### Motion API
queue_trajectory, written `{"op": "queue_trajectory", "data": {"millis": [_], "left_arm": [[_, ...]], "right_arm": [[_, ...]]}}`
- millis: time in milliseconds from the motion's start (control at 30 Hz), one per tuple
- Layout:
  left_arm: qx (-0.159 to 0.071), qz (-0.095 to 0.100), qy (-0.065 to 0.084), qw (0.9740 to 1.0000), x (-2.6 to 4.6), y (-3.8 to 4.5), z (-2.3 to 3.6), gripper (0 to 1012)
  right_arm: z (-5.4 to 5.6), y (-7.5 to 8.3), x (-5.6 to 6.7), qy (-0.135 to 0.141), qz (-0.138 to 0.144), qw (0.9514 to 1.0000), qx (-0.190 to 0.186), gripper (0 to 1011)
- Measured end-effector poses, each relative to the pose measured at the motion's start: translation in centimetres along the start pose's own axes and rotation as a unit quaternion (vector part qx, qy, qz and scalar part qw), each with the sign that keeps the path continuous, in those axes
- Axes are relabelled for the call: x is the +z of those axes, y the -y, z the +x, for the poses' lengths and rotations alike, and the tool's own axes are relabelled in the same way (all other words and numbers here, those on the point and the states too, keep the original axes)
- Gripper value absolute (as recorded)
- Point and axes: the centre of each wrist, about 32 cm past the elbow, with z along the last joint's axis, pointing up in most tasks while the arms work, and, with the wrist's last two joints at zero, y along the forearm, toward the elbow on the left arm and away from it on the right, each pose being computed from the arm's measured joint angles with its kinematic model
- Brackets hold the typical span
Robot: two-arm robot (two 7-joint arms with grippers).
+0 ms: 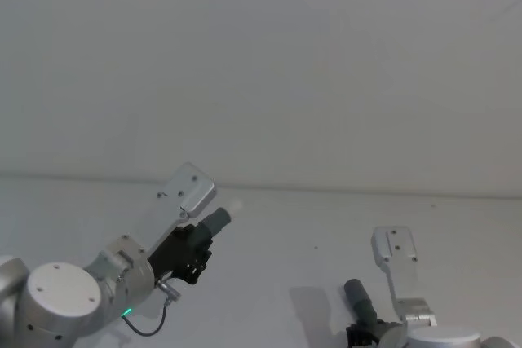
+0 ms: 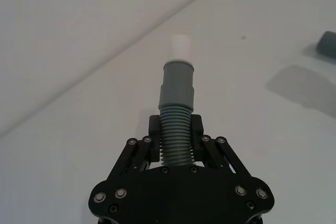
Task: Use both hands to pick up one end of the pipe from the table, align the ends, and insert them.
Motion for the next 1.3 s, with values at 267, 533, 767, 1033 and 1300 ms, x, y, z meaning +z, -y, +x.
{"op": "queue_trajectory", "data": {"millis": [267, 533, 767, 1033, 1300], "left_arm": [[-0.044, -0.037, 0.040, 0.9975, -0.22, -0.08, 1.39, 301], [-0.091, -0.069, 0.070, 0.9910, -0.62, -0.11, 2.83, 301], [-0.130, -0.092, 0.085, 0.9835, -1.16, -0.17, 4.22, 301], [-0.159, -0.112, 0.093, 0.9764, -1.67, -0.18, 5.48, 301], [-0.179, -0.121, 0.099, 0.9713, -1.82, -0.12, 6.40, 301]], "right_arm": [[0.1, 0.0, -0.1, 0.002, 0.003, 1.0000, 0.001, 225], [0.4, -0.2, -1.0, 0.014, 0.032, 0.9994, 0.004, 225], [1.0, -0.3, -1.8, 0.027, 0.067, 0.9973, 0.010, 225], [2.2, -0.4, -3.1, 0.044, 0.132, 0.9897, 0.032, 225], [3.8, -0.7, -4.5, 0.065, 0.189, 0.9777, 0.064, 225]]}}
